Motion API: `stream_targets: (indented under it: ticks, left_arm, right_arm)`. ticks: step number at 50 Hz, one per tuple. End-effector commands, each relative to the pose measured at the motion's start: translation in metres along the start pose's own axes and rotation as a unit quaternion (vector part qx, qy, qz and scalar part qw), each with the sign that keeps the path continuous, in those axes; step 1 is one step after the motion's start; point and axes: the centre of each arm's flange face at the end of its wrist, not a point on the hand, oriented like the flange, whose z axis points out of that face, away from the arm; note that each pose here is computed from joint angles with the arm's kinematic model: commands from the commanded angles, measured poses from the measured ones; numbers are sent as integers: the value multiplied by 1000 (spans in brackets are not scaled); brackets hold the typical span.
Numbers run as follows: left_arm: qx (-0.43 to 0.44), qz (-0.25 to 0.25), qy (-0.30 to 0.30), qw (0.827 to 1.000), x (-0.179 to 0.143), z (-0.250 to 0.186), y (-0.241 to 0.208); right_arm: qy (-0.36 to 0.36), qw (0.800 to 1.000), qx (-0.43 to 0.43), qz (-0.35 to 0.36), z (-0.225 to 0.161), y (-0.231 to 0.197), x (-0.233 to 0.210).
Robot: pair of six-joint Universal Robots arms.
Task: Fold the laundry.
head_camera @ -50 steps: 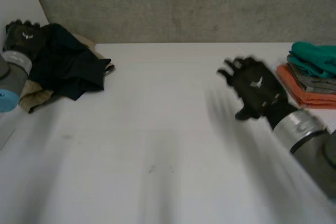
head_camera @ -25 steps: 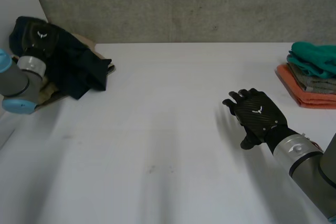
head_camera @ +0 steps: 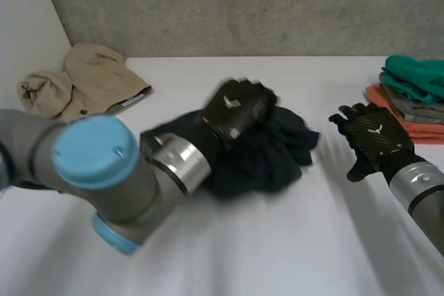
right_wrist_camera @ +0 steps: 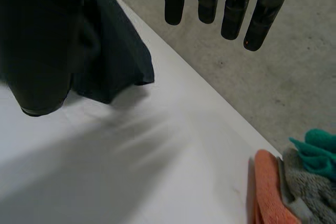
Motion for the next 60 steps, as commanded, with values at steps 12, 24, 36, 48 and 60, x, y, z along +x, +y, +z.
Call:
stream_targets:
  ticks: [12,24,36,48,60]
  left_arm:
    - [-26,51,-134,989,-46,-36,-43]
    - [-217,93,-152,960,-22,-99,-12]
    - [-293,75,-128,944,4,-101,38]
    - [-257,65,-169,949,-13,-82,34]
    - [19,305,-415,857,-155,-39,-106]
  right_arm:
    - [-3,1000,-18,3,-11,-18,3]
    - [-50,999,-20,3,-42,-51,-16]
    - [-44,998,-35,1,-37,-39,-23]
    - [-28,999,-36,-7,-31,-34,-20]
    - [-30,999,-33,-8,-31,-35,-21]
